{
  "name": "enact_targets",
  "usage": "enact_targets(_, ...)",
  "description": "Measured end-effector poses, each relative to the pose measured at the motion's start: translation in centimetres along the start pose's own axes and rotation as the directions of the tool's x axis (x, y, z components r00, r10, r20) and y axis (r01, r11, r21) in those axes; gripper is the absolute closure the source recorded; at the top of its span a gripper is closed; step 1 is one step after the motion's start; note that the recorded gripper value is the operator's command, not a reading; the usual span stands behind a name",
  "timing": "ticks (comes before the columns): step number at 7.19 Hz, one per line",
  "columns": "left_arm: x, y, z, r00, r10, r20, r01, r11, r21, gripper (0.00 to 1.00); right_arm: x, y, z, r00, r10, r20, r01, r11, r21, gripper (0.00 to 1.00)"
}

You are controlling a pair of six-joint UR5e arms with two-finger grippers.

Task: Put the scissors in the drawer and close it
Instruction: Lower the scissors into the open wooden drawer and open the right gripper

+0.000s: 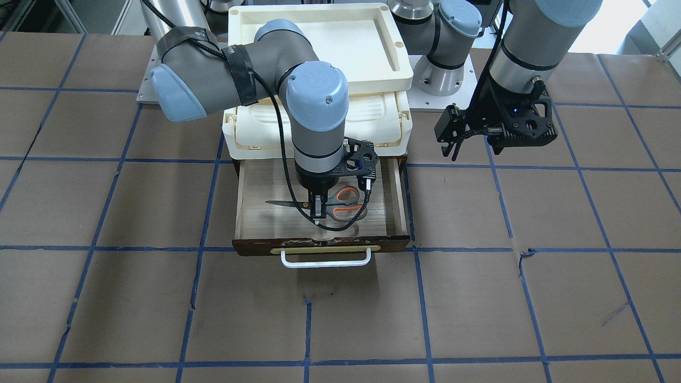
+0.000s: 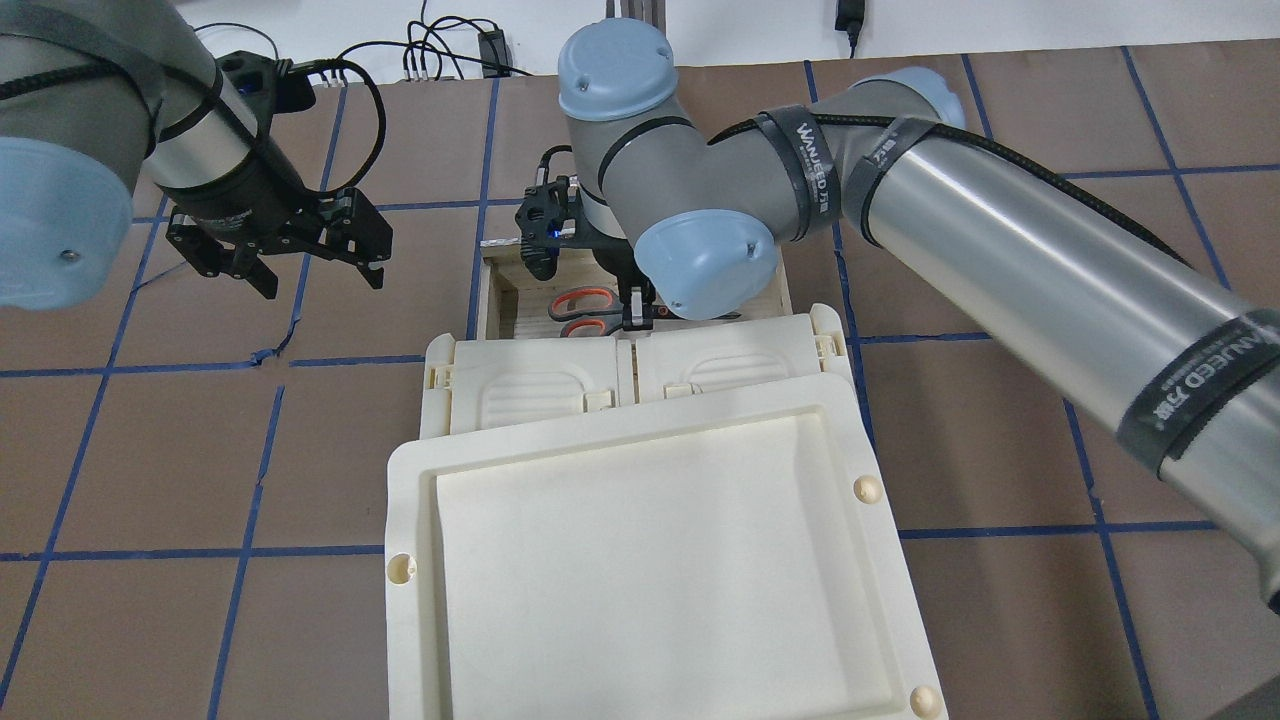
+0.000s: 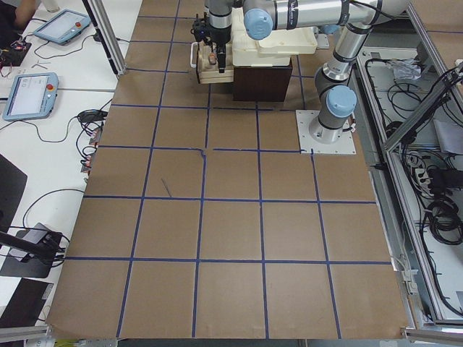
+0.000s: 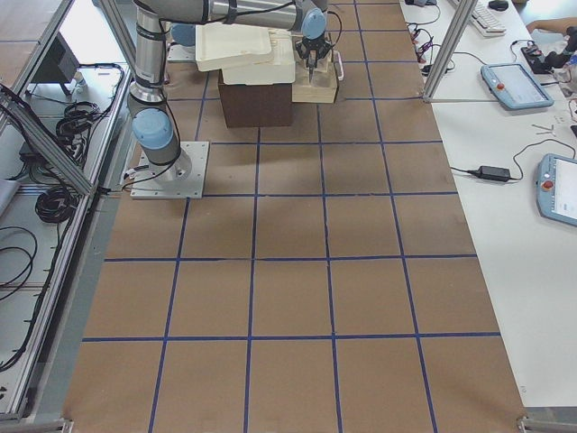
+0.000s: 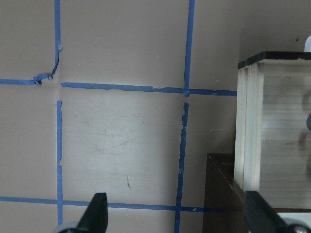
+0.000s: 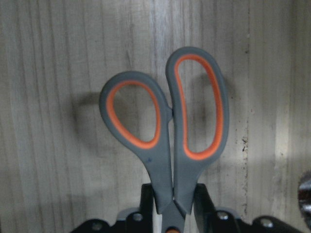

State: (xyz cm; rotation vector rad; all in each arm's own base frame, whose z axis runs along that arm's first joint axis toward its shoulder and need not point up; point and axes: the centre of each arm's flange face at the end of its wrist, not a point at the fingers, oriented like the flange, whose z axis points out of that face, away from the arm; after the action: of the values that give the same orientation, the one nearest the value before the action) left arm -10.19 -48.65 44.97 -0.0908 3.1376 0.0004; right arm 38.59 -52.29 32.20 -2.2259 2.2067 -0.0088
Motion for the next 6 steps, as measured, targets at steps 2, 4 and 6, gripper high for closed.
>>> enact_targets(2, 0.12, 0.10, 0.00, 1.000, 0.004, 0.000, -0.004, 1.000, -0.001, 0.00, 0.19, -0.30, 0.34, 1.000, 0.011, -0.006, -0.011, 1.000, 0.008, 0.95)
enact_targets(4, 0.13, 0.17, 0.00, 1.000, 0.004, 0.001, -0.004, 1.000, -0.004, 0.00, 0.56, -0.81, 0.79, 1.000, 0.018, -0.021, -0.018, 1.000, 0.017, 0.94)
enact_targets(6, 0.14, 0.21, 0.04, 1.000, 0.004, 0.001, -0.004, 1.000, -0.007, 0.00, 0.64, -0.98, 0.96, 1.000, 0.018, -0.023, -0.018, 1.000, 0.018, 0.80)
